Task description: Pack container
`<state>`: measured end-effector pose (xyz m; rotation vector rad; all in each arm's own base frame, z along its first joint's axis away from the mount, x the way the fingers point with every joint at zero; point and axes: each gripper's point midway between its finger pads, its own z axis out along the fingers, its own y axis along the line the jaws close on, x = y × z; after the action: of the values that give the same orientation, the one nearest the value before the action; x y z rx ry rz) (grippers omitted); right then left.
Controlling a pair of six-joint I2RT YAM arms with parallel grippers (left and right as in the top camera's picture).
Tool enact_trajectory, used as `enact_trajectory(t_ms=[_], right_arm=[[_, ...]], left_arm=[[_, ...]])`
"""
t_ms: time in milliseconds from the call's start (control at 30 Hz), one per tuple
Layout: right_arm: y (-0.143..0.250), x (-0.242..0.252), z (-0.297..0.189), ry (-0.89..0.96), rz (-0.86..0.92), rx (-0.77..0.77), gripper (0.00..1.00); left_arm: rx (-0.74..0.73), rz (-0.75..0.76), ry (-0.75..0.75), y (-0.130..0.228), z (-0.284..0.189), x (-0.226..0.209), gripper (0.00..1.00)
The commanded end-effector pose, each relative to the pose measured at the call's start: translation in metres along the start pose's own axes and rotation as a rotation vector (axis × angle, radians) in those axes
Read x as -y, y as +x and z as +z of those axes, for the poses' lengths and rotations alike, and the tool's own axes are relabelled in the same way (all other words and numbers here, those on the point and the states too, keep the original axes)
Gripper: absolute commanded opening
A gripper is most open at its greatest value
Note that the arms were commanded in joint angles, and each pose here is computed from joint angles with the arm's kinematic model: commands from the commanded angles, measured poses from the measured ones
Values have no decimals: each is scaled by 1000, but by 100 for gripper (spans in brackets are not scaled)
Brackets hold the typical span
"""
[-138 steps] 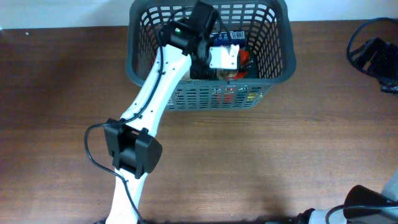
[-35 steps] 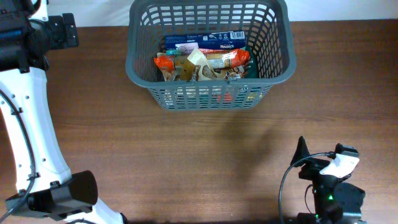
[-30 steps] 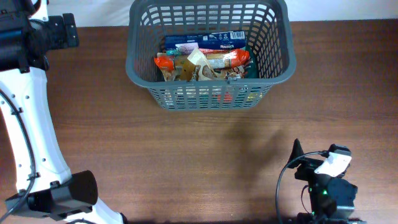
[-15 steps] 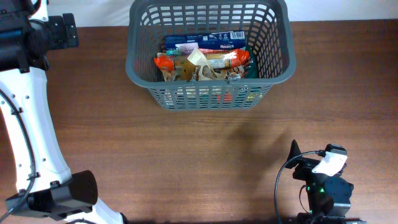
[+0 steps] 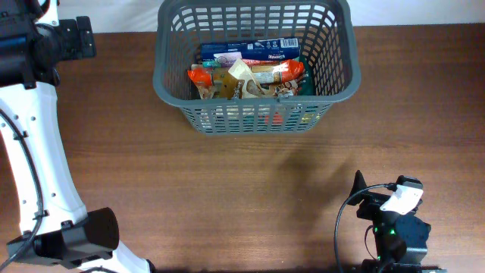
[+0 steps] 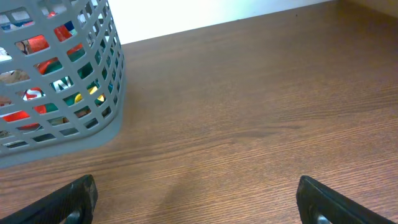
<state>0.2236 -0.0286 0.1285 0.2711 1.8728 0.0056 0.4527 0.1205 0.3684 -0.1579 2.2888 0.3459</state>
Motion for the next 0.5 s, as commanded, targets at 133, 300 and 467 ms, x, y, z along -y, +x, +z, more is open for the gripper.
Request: enact_trajectory(t_ms=[133, 300, 467], right_arm=[[1, -2, 0, -10, 11, 4, 99], [1, -2, 0, -10, 11, 4, 99], [1, -2, 0, -10, 11, 4, 99]], left_arm=[[-18, 28, 39, 35, -42, 20, 99], [24, 47, 87, 81, -77, 39, 99], [286, 26, 306, 111, -110, 84, 99]])
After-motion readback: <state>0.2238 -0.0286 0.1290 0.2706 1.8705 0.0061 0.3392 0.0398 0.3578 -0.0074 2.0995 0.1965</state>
